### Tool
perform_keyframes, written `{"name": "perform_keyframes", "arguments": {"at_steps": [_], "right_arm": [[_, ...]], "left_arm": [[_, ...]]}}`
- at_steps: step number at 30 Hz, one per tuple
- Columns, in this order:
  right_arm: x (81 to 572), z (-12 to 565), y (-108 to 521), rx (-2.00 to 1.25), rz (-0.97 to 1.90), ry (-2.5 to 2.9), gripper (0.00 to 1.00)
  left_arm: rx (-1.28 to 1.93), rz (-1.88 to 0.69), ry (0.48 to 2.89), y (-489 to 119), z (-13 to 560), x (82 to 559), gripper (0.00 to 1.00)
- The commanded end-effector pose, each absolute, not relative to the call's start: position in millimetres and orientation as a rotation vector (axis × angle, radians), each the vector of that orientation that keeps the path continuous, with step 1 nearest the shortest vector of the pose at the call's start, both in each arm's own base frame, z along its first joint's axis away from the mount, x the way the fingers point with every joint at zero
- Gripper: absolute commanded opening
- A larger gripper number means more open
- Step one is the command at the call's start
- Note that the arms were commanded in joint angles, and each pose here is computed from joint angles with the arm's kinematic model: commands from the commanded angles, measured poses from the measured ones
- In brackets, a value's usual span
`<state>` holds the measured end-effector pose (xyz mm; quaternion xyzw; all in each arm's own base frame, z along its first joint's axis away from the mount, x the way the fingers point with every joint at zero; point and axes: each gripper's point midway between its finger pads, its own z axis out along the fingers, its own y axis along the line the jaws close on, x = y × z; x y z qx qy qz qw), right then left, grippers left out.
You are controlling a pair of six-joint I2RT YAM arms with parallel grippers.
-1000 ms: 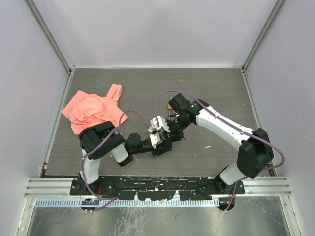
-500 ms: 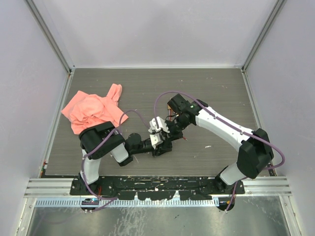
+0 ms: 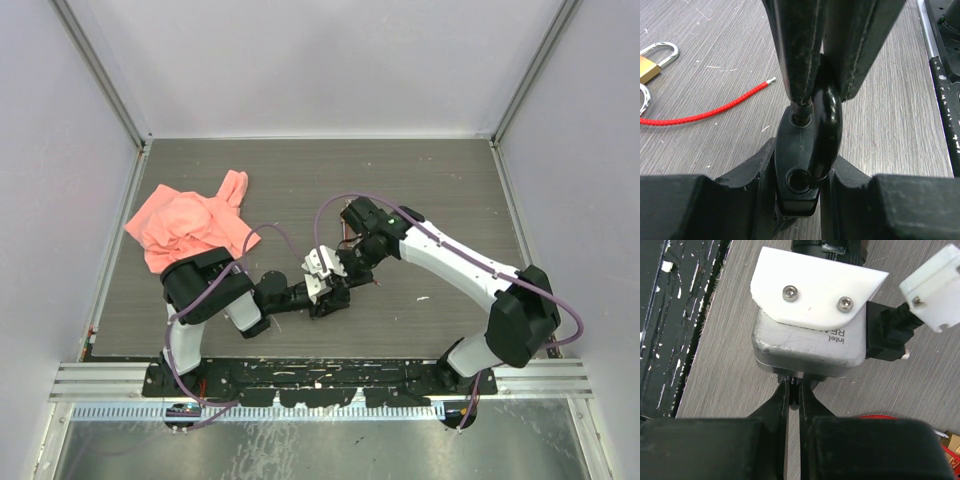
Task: Lock with the key
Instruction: Lock the lock.
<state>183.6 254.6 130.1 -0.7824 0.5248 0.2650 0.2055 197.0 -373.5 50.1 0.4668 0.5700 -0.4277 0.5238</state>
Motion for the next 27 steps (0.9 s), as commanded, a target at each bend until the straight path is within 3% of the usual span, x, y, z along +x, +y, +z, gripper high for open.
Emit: {"name": "perform_keyframes", "arguments": {"at_steps": [1, 9, 27], "right_arm": [[161, 86, 219, -2.317, 0.715, 1.631, 0.01], [138, 39, 188, -2.332, 0.687, 1.812, 0.01], [130, 46, 138, -2.373, 0.456, 2.049, 0.01]], "left_arm": [[1.120, -1.012, 1.419, -367, 36, 199, 0.00], [1.107, -0.965, 1.423, -363, 34, 205, 0.00], [1.136, -0.884, 1.364, -357, 42, 210, 0.02]]}}
